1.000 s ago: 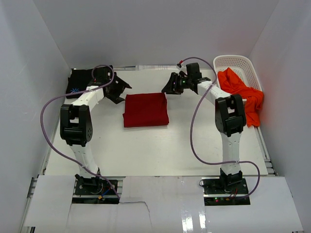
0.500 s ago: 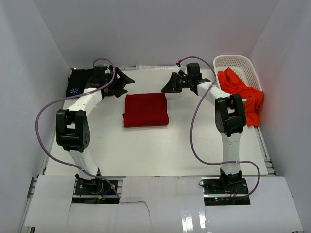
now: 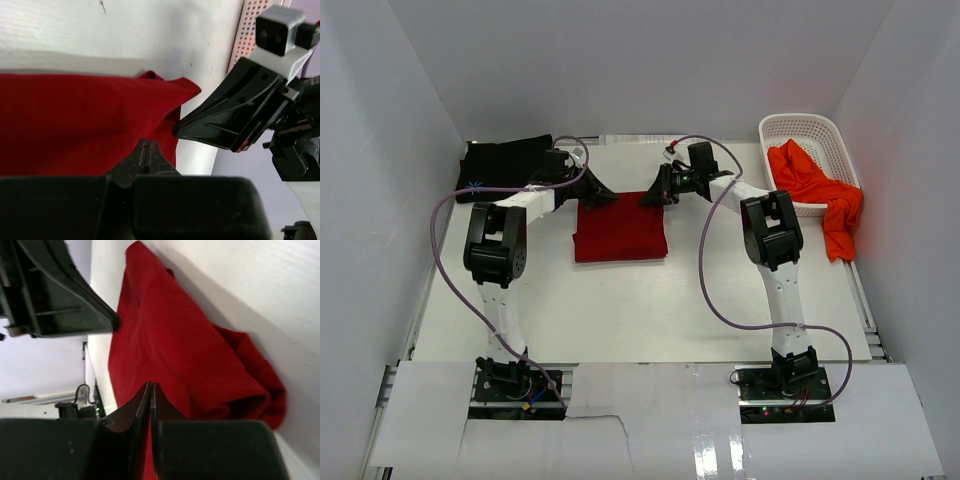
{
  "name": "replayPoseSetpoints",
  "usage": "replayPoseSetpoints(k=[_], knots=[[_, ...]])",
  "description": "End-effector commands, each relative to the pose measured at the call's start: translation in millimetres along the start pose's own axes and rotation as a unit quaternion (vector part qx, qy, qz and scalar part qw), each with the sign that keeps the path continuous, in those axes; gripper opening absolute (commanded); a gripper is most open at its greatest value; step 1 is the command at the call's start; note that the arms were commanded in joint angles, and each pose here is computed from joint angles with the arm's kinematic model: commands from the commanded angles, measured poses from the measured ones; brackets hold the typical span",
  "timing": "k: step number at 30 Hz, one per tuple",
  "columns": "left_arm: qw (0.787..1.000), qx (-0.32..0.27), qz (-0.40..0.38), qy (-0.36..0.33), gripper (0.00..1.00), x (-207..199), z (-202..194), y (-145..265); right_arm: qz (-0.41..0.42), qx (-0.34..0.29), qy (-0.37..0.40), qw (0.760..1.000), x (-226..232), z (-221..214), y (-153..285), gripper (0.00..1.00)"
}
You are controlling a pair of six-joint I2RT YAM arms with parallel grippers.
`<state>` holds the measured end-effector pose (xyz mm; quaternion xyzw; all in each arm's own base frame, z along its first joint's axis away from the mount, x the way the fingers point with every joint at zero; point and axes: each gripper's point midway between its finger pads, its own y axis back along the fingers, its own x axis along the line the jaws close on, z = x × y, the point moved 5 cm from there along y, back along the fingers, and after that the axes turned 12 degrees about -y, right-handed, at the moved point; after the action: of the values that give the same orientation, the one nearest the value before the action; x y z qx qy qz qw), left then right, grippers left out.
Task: Fold and stack the t-shirts
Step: Fold the long partially folded tshirt into a neat square
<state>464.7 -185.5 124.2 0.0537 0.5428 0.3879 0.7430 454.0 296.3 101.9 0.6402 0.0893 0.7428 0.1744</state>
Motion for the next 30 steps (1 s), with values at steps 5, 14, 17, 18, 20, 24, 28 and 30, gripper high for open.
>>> replayPoseSetpoints(k=[5, 14, 17, 18, 20, 24, 28, 30], knots=[[0.996, -0.016, -0.069, -0.058, 0.0, -44.1, -6.6, 18.3, 0.076, 0.049, 0.032, 0.995, 43.1, -12.8, -14.0, 0.08], [0.995, -0.017, -0.072, -0.066, 0.0, -41.4, -24.2, 28.0, 0.072, 0.05, 0.03, 0.996, 22.7, 1.5, -44.3, 0.08], [0.996, -0.01, -0.068, -0.064, 0.0, -30.0, -27.7, 19.2, 0.067, 0.037, 0.037, 0.996, 9.8, 12.2, -54.9, 0.08], [0.996, -0.002, -0.065, -0.061, 0.0, -22.1, -31.4, 11.9, 0.061, 0.035, 0.031, 0.997, -1.6, 13.4, -60.7, 0.08], [0.996, 0.005, -0.068, -0.059, 0.0, -18.8, -31.8, 6.7, 0.063, 0.025, 0.041, 0.997, -1.5, 22.3, -63.4, 0.08], [0.995, 0.019, -0.075, -0.067, 0.0, -19.1, -40.0, -0.6, 0.053, 0.005, 0.048, 0.997, -18.3, 31.2, -70.1, 0.08], [0.992, 0.031, -0.081, -0.09, 0.0, -23.9, -52.5, -3.8, 0.066, -0.014, 0.071, 0.995, -19.2, 40.6, -70.2, 0.13], [0.992, 0.04, -0.081, -0.092, 0.0, -22.3, -60.2, -6.8, 0.073, -0.013, 0.07, 0.995, -19.0, 40.8, -71.1, 0.13]])
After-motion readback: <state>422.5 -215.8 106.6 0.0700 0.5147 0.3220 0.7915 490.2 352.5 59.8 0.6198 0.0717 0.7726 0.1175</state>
